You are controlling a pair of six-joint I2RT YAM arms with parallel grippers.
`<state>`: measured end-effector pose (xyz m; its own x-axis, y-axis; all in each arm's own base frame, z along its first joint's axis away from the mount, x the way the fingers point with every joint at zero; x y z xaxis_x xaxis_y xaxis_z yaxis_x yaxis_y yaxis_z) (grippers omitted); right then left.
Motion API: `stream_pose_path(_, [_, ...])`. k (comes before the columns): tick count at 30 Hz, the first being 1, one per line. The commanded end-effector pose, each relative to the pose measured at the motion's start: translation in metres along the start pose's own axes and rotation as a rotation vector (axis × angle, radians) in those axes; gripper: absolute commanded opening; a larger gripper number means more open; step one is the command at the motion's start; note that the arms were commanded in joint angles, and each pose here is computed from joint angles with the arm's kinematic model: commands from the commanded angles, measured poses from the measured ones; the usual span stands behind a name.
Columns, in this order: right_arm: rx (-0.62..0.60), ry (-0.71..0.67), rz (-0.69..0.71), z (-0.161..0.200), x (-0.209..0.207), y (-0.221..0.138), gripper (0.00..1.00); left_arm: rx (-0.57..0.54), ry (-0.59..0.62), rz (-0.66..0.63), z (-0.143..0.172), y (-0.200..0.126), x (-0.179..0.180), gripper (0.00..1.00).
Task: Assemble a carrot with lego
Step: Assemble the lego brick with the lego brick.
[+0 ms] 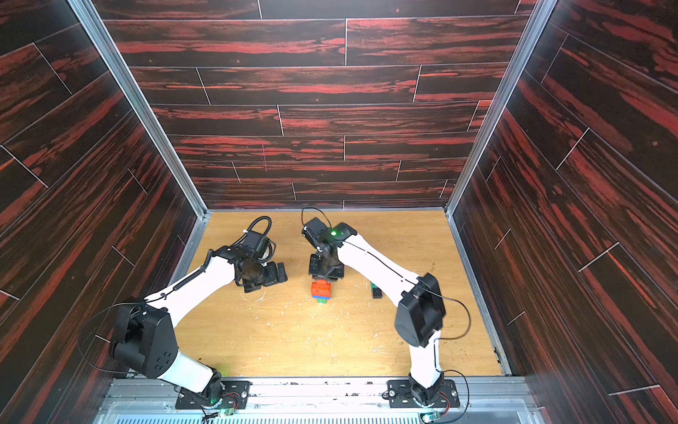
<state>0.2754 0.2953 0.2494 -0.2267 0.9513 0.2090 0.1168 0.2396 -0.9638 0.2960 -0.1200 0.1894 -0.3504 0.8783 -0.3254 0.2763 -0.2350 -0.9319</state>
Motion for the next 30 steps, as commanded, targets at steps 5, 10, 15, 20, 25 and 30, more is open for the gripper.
stream_pose_path(5, [0.110,0.006,0.081,0.004,0.003,0.020,0.19,-0.013,0.009,0.030,0.001,-0.005,0.007,1.00])
stream_pose_path(10, [0.124,0.027,0.105,0.004,0.004,0.027,0.18,-0.007,0.006,0.022,0.001,-0.003,0.011,1.00])
stream_pose_path(15, [0.124,0.034,0.129,0.001,0.007,0.032,0.17,-0.005,0.006,0.019,0.001,-0.003,0.013,1.00])
stream_pose_path(20, [0.124,0.042,0.151,-0.003,0.009,0.036,0.17,-0.001,0.007,0.013,0.000,-0.003,0.015,1.00])
stream_pose_path(25, [0.135,0.047,0.197,-0.005,0.008,0.043,0.17,0.003,0.007,0.014,-0.002,-0.002,0.016,1.00])
stream_pose_path(30, [0.140,0.060,0.198,-0.005,0.009,0.048,0.17,0.007,0.006,0.011,-0.003,-0.003,0.019,1.00])
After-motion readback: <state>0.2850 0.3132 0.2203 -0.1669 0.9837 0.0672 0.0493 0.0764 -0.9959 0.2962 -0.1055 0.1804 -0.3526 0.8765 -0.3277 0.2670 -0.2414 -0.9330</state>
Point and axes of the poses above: each gripper's point midway between its finger pads, its own y axis out along the fingers, its own x axis along the line the jaws close on, z = x × y, the point moved 9 cm from there along -y, back along the fingers, and after that the axes turned 11 degrees about -y, right-handed, at the moved point
